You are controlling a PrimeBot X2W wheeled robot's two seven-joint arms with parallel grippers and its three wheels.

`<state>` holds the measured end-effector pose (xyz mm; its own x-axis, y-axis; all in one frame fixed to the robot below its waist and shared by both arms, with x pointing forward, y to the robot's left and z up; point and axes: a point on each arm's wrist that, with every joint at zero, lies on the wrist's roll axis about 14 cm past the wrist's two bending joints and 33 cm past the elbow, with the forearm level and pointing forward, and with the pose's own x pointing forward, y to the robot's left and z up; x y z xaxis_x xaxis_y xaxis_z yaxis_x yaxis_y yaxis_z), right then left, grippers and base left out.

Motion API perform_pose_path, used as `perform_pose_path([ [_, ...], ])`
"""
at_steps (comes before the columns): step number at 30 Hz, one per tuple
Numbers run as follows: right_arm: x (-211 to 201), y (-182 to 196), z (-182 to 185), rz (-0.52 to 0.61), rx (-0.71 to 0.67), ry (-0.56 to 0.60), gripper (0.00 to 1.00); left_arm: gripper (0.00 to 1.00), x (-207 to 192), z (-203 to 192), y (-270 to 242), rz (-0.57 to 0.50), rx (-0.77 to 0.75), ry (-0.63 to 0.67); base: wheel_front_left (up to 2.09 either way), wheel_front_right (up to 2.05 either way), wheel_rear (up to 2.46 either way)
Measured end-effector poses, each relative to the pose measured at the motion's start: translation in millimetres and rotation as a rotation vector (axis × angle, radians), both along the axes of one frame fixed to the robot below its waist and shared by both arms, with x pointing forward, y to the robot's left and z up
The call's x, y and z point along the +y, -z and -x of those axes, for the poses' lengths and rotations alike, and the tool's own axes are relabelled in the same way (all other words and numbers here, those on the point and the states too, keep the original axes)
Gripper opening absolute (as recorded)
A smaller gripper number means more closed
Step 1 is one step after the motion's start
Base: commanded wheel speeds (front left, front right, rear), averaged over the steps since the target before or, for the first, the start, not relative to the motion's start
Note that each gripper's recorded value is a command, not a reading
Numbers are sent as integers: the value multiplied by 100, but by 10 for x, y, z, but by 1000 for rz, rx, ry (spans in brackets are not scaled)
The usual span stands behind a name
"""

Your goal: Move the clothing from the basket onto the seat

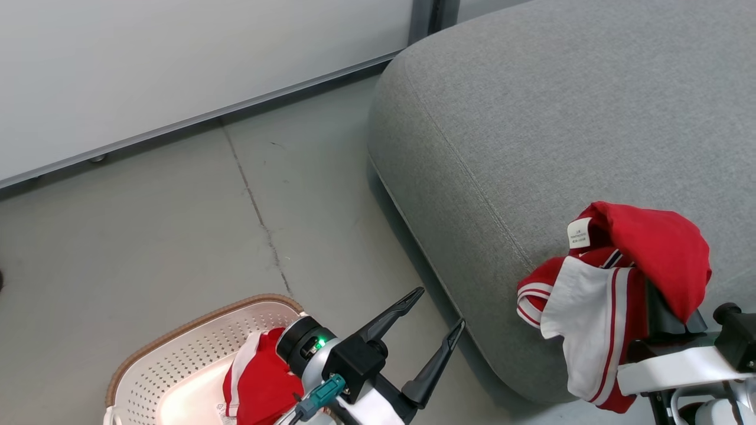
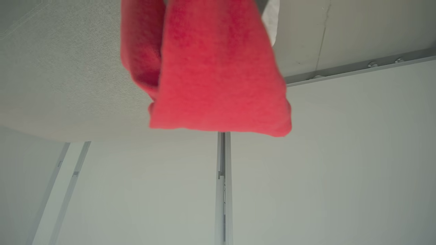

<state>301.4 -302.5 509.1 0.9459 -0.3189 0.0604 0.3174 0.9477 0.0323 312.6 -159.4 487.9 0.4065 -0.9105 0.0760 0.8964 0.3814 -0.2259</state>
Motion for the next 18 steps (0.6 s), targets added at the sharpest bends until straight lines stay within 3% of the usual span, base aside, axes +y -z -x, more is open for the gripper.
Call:
perform_pose_path([
  [9,-69,-8,14,5,0,32,0,100,-39,-3,4,6,1,17,0,0,0],
  [13,-207,-206,-71,29,-56,57,0,100,-43,-44,8,12,-1,16,0,0,0],
  [18,-431,-591,-320,140,-126,52,0,100,-37,-166,61,17,6,4,0,0,0],
])
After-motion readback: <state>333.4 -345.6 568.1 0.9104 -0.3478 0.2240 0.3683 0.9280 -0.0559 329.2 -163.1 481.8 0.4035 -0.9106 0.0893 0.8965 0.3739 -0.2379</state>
